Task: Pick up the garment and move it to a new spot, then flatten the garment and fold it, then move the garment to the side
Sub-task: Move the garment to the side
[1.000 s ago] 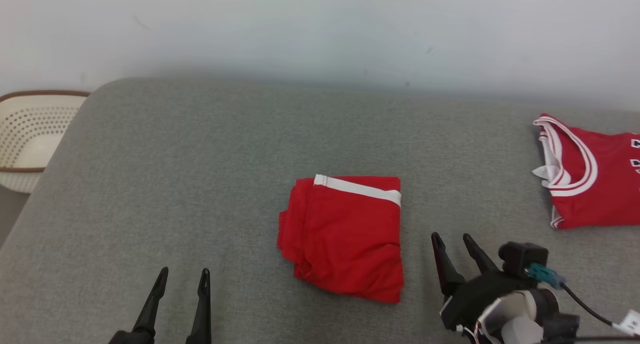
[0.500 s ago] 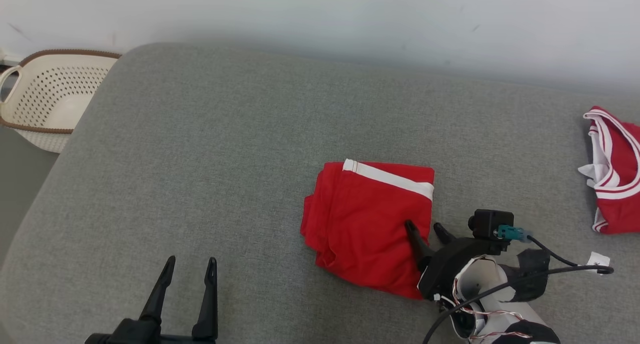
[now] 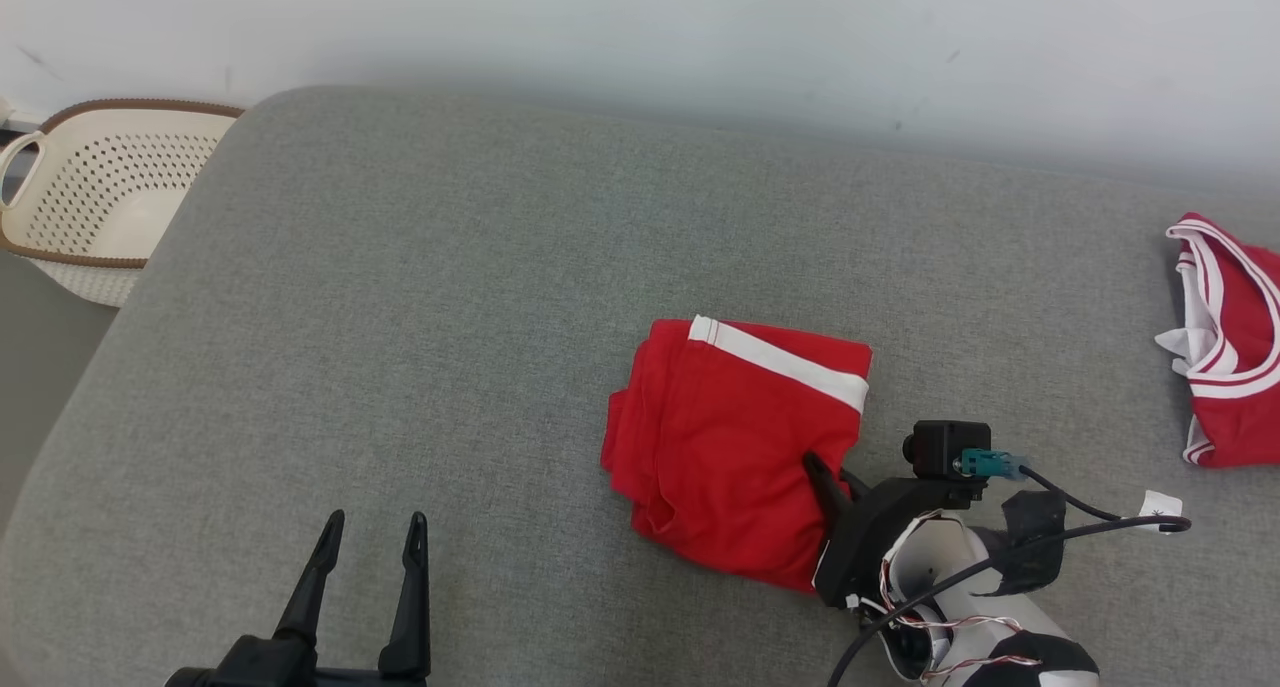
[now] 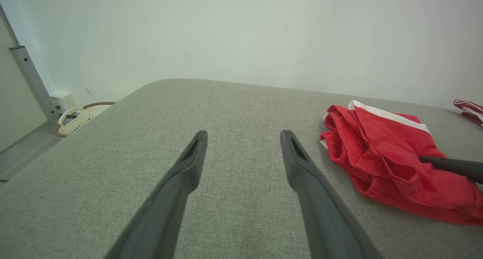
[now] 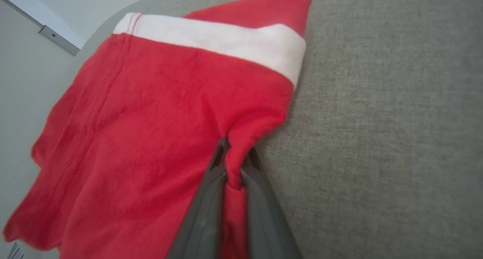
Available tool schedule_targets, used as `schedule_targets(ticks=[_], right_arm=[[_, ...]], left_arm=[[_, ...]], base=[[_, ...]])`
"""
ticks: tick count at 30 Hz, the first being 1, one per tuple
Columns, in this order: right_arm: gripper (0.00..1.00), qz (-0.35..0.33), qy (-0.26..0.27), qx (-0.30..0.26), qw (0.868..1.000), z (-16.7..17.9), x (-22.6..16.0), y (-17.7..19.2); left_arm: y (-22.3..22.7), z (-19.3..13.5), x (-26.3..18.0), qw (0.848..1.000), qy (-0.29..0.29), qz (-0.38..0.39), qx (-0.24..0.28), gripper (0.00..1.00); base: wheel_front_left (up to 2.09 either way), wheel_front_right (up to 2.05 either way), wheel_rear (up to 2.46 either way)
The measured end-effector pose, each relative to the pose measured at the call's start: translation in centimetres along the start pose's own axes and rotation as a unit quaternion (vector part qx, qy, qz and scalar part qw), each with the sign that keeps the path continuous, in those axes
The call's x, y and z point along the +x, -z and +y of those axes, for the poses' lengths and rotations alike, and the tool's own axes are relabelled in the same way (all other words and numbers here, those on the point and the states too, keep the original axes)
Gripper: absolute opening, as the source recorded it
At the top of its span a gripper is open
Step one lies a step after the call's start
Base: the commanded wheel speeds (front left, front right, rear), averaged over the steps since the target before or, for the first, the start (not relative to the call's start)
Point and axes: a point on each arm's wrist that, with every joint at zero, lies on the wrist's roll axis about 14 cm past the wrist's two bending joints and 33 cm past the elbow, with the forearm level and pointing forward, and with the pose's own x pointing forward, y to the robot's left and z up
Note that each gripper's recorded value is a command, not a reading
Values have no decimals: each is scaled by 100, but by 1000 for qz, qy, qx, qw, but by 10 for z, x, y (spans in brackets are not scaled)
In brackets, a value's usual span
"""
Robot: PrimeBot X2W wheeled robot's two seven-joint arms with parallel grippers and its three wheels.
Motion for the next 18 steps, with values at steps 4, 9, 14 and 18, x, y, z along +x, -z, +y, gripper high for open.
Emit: schedule_targets(ticks=[4, 9, 14, 18], right_arm=[[0, -17, -2, -46, 999, -3, -5, -9], [0, -38, -1, -104, 994, -14, -15, -26], [0, -50, 18, -157, 986, -40, -29, -47], [0, -50, 40, -195, 979, -65, -42, -66]], left_arm=[[-2, -1, 0, 1000, 3, -3, -2, 100], [-4, -8, 2, 1000, 14, -7, -6, 100], [-1, -22, 5, 999, 34, -5, -13, 100], [2, -35, 11, 998, 53, -3, -19, 100]], base=[[0, 0, 0], [0, 0, 0], [0, 0, 0], [0, 0, 0]])
